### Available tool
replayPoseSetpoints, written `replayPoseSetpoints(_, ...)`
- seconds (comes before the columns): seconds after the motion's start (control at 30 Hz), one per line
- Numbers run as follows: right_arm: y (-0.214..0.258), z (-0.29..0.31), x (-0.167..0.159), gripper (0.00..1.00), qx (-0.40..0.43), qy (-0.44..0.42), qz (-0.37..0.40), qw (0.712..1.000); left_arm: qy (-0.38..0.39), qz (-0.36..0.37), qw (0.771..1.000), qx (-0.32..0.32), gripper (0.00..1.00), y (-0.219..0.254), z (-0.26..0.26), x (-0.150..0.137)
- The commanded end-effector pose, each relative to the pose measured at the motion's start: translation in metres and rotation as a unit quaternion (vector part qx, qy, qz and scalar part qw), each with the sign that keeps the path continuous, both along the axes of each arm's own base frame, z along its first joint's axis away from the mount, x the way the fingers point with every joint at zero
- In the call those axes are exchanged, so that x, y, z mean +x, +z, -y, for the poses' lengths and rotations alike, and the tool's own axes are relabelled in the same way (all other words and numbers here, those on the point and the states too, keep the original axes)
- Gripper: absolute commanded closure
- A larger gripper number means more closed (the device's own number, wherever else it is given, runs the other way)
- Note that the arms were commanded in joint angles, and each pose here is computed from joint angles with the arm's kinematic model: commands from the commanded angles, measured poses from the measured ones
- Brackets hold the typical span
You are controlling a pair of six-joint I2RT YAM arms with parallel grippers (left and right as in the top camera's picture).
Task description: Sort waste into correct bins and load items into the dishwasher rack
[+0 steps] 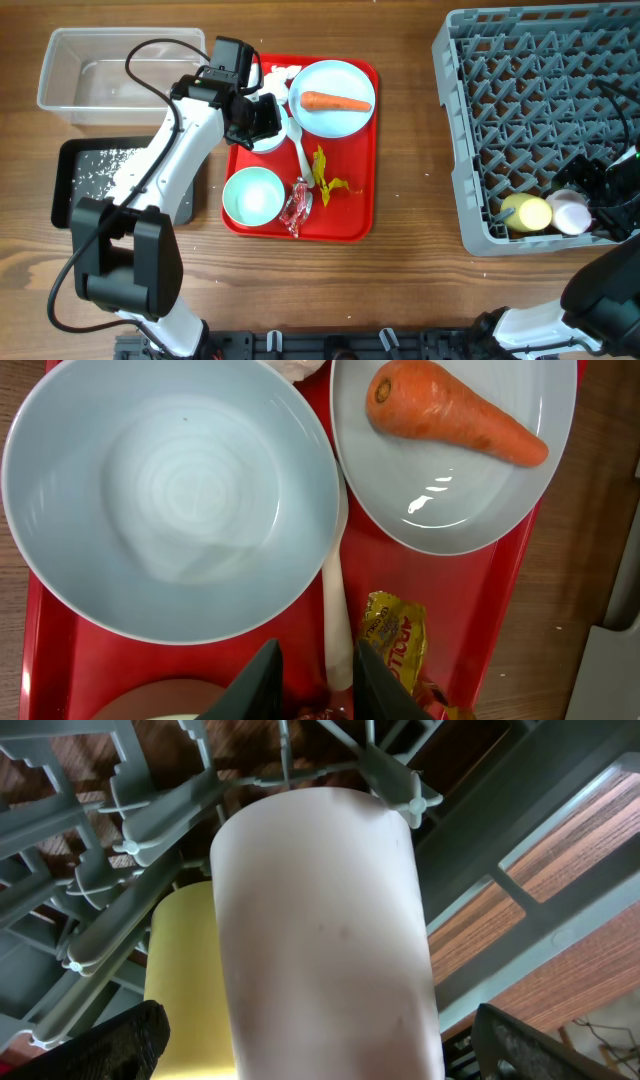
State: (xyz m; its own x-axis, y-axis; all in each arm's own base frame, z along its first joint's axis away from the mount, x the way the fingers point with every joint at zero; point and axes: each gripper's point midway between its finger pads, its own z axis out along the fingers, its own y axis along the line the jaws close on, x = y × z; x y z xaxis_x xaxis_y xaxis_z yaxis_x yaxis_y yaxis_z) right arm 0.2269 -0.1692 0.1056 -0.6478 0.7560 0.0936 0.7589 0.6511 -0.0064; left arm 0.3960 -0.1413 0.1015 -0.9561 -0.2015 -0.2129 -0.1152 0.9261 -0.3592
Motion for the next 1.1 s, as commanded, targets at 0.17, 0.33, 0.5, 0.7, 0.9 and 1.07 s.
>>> replayPoseSetpoints(0.17,0.077,0.004,0.000,0.43,-0.061,-0.007,0.070,0.996,-0.008,-0.001,1.000,0.010,0.76,-0.005,-0.001,-0.001)
replayPoseSetpoints(0.33,0.053,-0.018,-0.007,0.68,-0.037,0.016,0.064,0.997,-0.008,-0.001,1.000,0.010,0.76,-0.005,-0.001,-0.001)
replayPoseSetpoints(0.5,0.026,-0.018,-0.007,0.64,-0.037,0.010,0.058,0.998,-0.008,-0.001,1.000,0.010,0.75,-0.005,-0.001,-0.001)
replayPoseSetpoints(0.7,0.016,0.007,0.003,0.62,-0.088,-0.025,0.058,0.994,-0.008,-0.001,1.000,0.010,0.75,-0.005,-0.001,-0.001)
replayPoseSetpoints(0.9,-0.005,0.022,0.016,0.56,-0.097,-0.038,0.051,0.993,-0.008,-0.001,1.000,0.010,0.75,-0.005,-0.001,-0.001)
replayPoseSetpoints(1.07,-0.022,0.023,0.021,0.48,-0.082,-0.037,0.037,0.995,-0.008,-0.001,1.000,0.010,0.75,-0.005,-0.001,-0.001)
